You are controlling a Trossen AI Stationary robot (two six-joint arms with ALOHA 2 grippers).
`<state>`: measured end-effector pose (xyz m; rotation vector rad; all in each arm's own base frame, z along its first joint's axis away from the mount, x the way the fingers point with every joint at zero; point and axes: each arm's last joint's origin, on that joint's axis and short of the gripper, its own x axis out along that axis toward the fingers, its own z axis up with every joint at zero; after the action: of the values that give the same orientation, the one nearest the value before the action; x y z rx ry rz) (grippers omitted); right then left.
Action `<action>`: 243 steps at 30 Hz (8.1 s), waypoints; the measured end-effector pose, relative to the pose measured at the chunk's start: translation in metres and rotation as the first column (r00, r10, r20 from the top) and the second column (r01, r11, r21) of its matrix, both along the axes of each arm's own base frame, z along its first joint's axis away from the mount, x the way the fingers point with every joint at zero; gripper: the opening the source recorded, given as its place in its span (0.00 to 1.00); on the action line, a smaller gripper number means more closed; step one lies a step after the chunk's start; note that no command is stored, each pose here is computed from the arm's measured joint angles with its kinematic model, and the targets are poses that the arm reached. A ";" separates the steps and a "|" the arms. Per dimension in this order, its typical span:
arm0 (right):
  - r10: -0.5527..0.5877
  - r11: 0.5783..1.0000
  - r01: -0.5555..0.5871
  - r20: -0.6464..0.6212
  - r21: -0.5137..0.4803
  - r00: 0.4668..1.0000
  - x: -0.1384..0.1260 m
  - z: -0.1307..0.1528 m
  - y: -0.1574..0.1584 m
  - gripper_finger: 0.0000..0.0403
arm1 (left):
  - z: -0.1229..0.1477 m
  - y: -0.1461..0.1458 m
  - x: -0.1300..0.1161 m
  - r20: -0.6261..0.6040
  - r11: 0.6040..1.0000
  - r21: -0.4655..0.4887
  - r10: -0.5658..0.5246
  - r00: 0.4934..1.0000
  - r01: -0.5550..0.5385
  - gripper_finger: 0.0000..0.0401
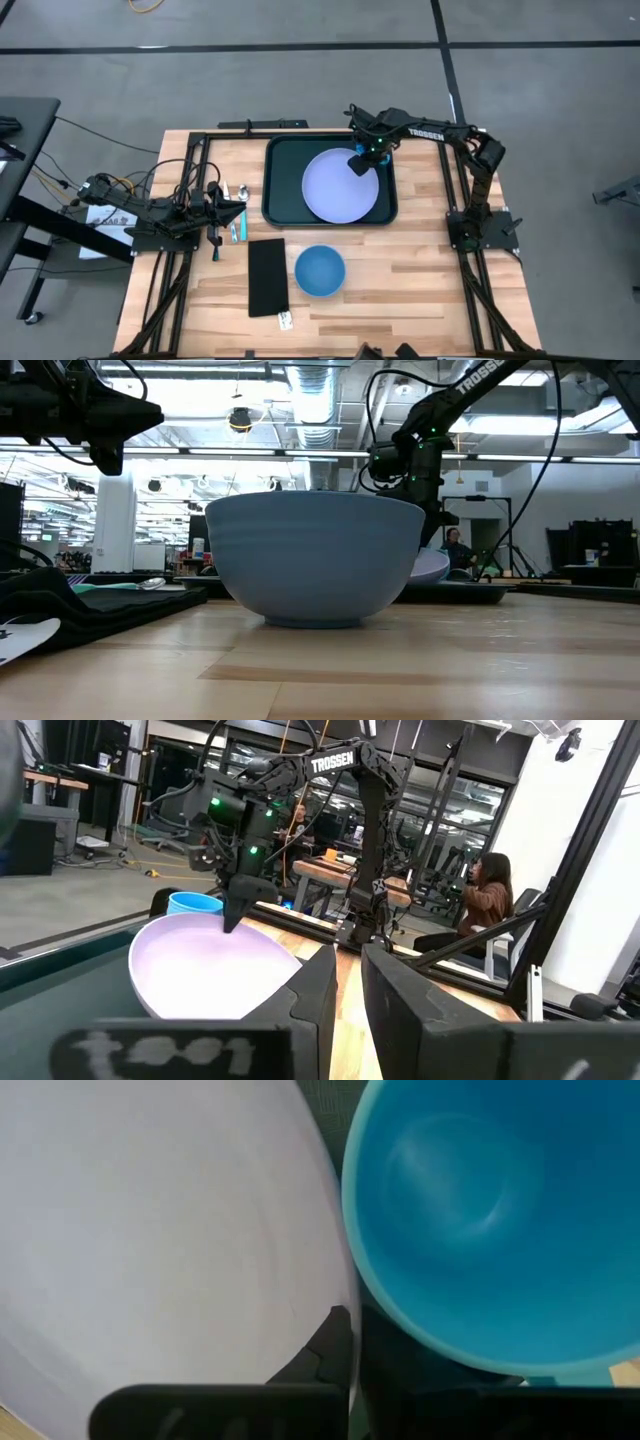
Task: Set up tray
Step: Put the purple plate in the center of the black tray, then put the blue bowl on top of the purple plate
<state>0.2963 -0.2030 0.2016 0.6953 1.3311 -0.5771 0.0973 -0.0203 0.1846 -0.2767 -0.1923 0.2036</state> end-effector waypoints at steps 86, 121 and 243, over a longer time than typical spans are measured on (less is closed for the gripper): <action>0.337 0.908 -0.327 -0.007 -0.263 0.942 0.013 0.055 0.084 0.13 | 0.000 0.001 0.000 -0.004 1.000 0.002 0.030 1.000 -0.030 0.10; 0.575 0.813 -0.557 0.387 -0.171 0.721 0.051 0.035 0.228 0.26 | 0.000 0.000 0.000 -0.024 0.994 0.111 0.021 0.999 -0.018 0.10; 0.634 0.766 -0.628 -0.003 -0.136 0.774 0.100 0.073 0.061 0.01 | 0.000 0.000 0.000 -0.022 0.996 0.091 0.016 1.000 -0.014 0.10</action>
<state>0.3968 -0.1423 0.2741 0.1151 1.3722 -0.0908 0.0973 -0.0203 0.1846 -0.1823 -0.1812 0.2126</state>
